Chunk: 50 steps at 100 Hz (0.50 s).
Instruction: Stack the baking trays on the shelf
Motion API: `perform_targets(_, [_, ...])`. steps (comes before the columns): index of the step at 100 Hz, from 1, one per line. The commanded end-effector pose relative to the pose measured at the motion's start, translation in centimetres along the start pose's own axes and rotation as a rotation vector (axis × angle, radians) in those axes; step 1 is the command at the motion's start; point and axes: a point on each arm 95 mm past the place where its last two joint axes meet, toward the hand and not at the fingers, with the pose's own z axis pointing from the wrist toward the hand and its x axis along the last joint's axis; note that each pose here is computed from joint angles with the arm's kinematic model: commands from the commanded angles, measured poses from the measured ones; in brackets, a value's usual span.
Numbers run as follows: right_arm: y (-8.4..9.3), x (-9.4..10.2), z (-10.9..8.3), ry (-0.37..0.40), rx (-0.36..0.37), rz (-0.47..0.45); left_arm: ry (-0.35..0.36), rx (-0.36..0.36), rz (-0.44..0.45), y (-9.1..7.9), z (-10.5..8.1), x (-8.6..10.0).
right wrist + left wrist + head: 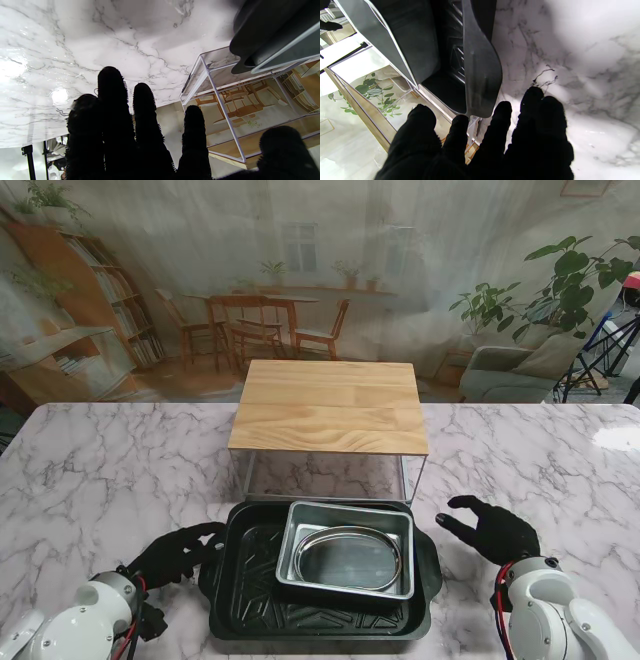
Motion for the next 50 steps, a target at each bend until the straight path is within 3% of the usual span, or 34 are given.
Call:
perform_targets(1, [-0.34, -0.12, -0.08, -0.013, 0.025, 0.006, 0.001, -0.028, -0.006, 0.46, -0.08, 0.06])
perform_targets(50, [-0.59, 0.39, -0.23, -0.026, 0.115, 0.087, 0.001, -0.069, -0.037, 0.93, -0.18, 0.24])
